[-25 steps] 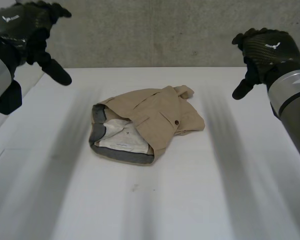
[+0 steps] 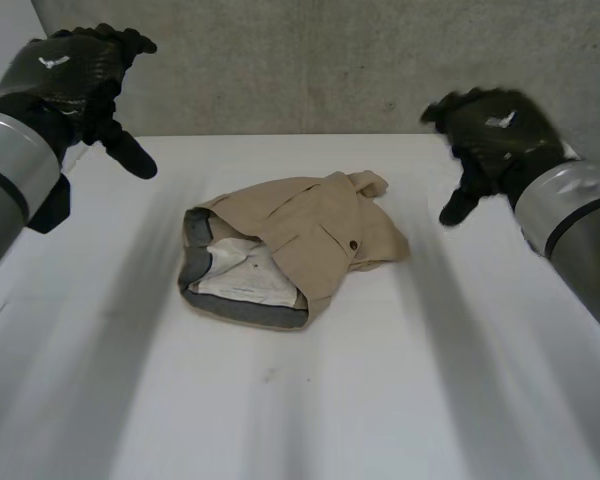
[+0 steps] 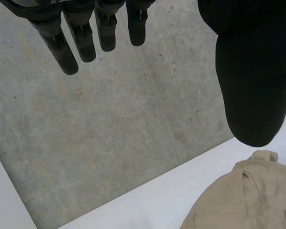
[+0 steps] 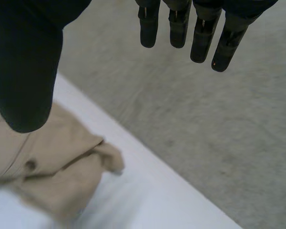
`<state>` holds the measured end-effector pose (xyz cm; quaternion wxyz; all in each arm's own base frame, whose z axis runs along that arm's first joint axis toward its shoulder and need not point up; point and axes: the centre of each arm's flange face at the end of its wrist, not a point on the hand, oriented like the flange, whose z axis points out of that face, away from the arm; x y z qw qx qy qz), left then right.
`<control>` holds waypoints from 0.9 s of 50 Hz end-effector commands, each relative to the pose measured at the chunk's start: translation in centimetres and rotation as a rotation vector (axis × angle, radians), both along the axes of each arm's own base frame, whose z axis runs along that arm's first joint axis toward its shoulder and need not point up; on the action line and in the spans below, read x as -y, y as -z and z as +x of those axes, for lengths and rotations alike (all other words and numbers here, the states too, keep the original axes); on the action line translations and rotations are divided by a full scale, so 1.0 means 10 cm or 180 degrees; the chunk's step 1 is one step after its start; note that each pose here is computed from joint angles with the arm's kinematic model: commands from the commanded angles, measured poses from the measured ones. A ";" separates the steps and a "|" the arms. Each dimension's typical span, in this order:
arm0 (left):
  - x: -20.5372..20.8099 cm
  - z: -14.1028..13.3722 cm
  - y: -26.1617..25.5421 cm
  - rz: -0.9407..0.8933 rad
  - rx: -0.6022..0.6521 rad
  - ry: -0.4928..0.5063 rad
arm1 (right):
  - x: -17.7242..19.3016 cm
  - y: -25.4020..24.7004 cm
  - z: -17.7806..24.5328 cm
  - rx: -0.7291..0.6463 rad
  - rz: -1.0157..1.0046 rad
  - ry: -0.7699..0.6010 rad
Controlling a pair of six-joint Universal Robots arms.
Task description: Fold the shorts.
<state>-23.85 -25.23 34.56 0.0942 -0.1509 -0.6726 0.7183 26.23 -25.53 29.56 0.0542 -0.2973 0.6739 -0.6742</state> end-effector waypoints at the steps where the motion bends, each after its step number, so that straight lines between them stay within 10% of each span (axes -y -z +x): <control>1: 0.43 -0.16 0.54 0.0074 0.0031 0.0006 | -0.08 0.53 0.04 -0.0786 0.0309 -0.0355; 31: 1.66 -0.51 2.16 -0.0225 0.1020 0.0236 | -0.36 1.33 -0.16 -0.0896 0.0530 -0.0336; 45: 0.54 -1.32 1.57 -0.0324 0.0667 0.0792 | 0.16 0.90 -0.70 -0.0683 0.0156 0.0511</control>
